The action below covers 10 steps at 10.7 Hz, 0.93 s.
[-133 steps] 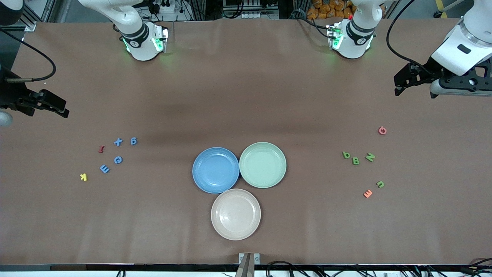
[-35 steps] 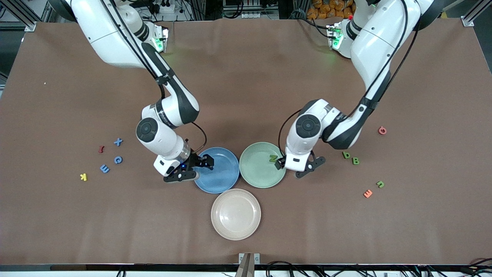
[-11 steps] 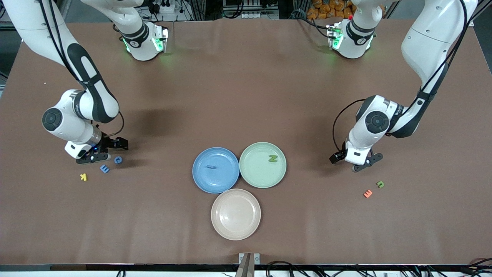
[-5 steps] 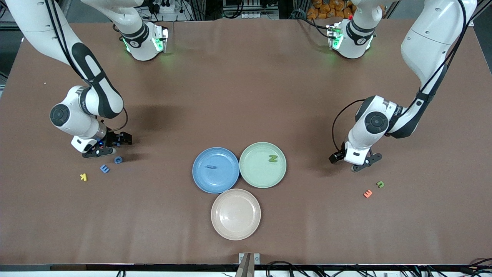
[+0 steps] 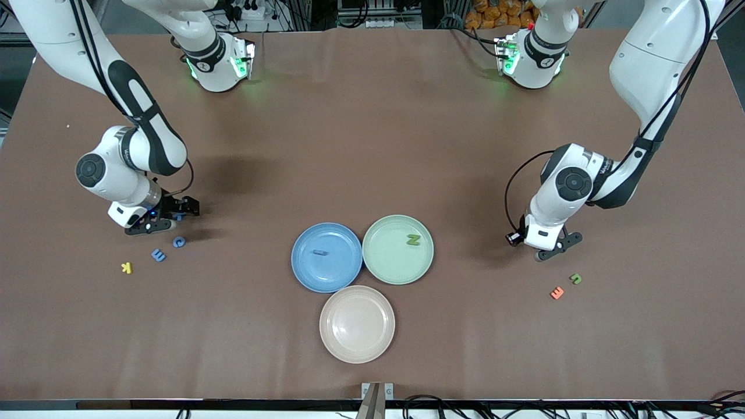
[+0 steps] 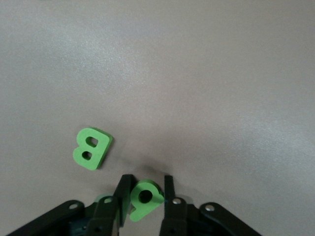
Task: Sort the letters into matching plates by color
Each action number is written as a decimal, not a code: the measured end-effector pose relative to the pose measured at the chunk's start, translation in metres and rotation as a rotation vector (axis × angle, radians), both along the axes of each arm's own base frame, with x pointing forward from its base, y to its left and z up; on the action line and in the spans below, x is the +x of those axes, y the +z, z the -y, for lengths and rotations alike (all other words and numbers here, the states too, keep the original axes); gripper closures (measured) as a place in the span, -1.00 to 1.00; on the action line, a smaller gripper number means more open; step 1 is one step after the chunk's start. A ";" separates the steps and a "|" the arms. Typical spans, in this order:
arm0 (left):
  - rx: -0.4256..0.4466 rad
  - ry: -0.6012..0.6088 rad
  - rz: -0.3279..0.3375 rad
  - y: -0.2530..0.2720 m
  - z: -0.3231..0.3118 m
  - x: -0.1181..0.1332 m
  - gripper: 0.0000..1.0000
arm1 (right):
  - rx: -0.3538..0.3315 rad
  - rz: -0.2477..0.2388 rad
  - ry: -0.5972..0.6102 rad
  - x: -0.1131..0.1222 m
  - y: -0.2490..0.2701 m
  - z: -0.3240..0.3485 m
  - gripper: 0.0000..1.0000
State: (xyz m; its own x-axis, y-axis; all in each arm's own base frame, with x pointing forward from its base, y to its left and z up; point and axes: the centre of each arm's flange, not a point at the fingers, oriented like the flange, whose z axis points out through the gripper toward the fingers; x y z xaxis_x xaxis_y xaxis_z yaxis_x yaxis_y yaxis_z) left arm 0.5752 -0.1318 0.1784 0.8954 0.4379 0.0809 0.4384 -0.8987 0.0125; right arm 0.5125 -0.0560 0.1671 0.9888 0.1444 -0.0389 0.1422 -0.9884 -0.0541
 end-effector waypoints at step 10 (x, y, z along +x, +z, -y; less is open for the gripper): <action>-0.036 0.007 0.044 0.022 0.029 0.005 0.39 | 0.000 0.023 0.074 -0.001 0.004 0.017 0.10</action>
